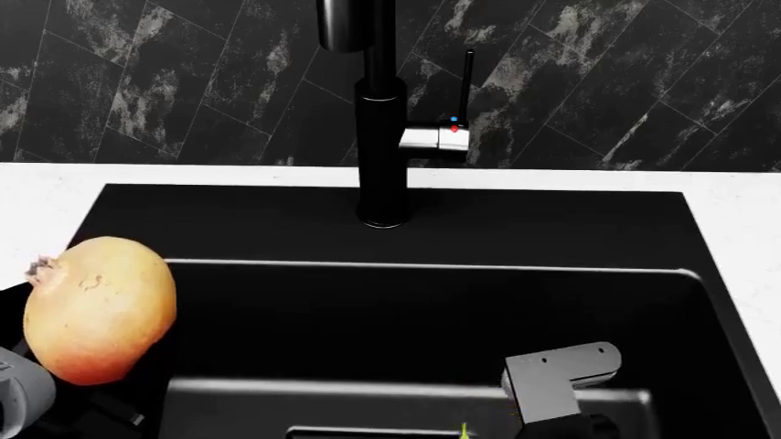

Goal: There is a mixed pile of frozen fruits and vegetables on the counter. Locate all the frozen vegetables and place the items in a bowl on the counter. Take all the frozen fruits and defrost them in a running sink.

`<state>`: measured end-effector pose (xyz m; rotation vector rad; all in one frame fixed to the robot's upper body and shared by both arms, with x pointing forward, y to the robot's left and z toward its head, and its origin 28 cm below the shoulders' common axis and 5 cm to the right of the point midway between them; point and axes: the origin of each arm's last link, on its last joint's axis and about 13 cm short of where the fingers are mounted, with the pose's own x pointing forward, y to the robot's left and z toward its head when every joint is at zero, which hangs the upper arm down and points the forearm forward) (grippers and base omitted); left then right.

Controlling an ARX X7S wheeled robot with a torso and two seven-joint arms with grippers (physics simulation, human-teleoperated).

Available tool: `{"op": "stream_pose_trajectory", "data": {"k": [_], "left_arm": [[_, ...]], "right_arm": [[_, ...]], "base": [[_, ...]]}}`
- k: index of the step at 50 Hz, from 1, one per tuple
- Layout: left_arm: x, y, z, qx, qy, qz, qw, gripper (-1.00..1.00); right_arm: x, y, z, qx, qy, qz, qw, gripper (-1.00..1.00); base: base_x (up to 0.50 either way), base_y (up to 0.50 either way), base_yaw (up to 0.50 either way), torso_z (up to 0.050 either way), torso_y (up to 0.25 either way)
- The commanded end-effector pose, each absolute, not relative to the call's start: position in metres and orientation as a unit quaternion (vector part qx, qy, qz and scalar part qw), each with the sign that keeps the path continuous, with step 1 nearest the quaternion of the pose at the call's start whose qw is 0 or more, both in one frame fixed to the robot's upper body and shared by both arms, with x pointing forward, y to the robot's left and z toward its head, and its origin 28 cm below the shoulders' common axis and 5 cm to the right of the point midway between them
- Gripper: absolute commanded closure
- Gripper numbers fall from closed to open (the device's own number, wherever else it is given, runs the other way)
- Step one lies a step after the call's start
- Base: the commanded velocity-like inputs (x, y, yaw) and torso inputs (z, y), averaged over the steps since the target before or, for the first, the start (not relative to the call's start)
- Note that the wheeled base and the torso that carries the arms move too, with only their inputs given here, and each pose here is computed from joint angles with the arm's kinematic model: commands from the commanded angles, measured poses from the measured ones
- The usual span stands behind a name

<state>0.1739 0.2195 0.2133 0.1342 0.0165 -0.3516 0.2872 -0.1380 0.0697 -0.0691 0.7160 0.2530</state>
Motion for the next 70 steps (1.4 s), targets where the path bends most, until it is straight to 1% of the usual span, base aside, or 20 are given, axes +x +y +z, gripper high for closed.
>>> {"op": "stream_pose_trajectory", "data": {"k": [1,10,16,21,25,33,43,55,58,64,70], "left_arm": [[0.174,0.218,0.216,0.054,-0.006,-0.173,0.983,1.0],[0.176,0.214,0.214,0.056,-0.004,-0.177,0.983,1.0],[0.178,0.213,0.211,0.053,0.001,-0.182,0.982,1.0],[0.18,0.212,0.209,0.052,0.004,-0.183,0.982,1.0],[0.182,0.212,0.208,0.052,0.007,-0.182,0.982,1.0],[0.192,0.209,0.215,0.052,0.001,-0.186,0.981,1.0],[0.21,0.194,0.222,0.083,0.009,-0.216,0.973,1.0],[0.241,0.18,0.222,0.109,0.036,-0.234,0.965,1.0],[0.249,0.18,0.215,0.119,0.053,-0.233,0.964,1.0],[0.262,0.168,0.204,0.133,0.081,-0.251,0.955,1.0],[0.27,0.163,0.185,0.14,0.109,-0.259,0.949,1.0]], "right_arm": [[0.277,-0.138,0.097,-0.056,0.296,0.117,0.946,-1.0],[0.271,-0.138,0.11,-0.059,0.273,0.118,0.953,-1.0],[0.259,-0.138,0.141,-0.058,0.214,0.109,0.969,-1.0],[0.247,-0.138,0.16,-0.041,0.175,0.1,0.979,-1.0],[0.234,-0.137,0.181,-0.026,0.125,0.093,0.987,-1.0],[0.215,-0.136,0.217,-0.035,0.077,0.101,0.991,-1.0],[0.203,-0.137,0.24,-0.03,0.046,0.099,0.994,-1.0],[0.191,-0.137,0.246,-0.025,0.032,0.098,0.994,-1.0],[0.189,-0.139,0.247,-0.027,0.029,0.095,0.995,-1.0],[0.191,-0.14,0.25,-0.028,0.019,0.086,0.996,-1.0],[0.191,-0.142,0.257,-0.031,0.008,0.079,0.996,-1.0]], "base": [[0.0,0.0,0.0,0.0,0.0],[0.0,0.0,0.0,0.0,0.0],[0.0,0.0,0.0,0.0,0.0],[0.0,0.0,0.0,0.0,0.0],[0.0,0.0,0.0,0.0,0.0],[0.0,0.0,0.0,0.001,0.001],[0.0,0.0,0.0,0.0,0.0],[0.0,0.0,0.0,0.0,0.0],[0.0,0.0,0.0,0.0,0.003],[0.0,0.0,0.0,0.0,0.0],[0.0,0.0,0.0,0.0,0.0]]}}
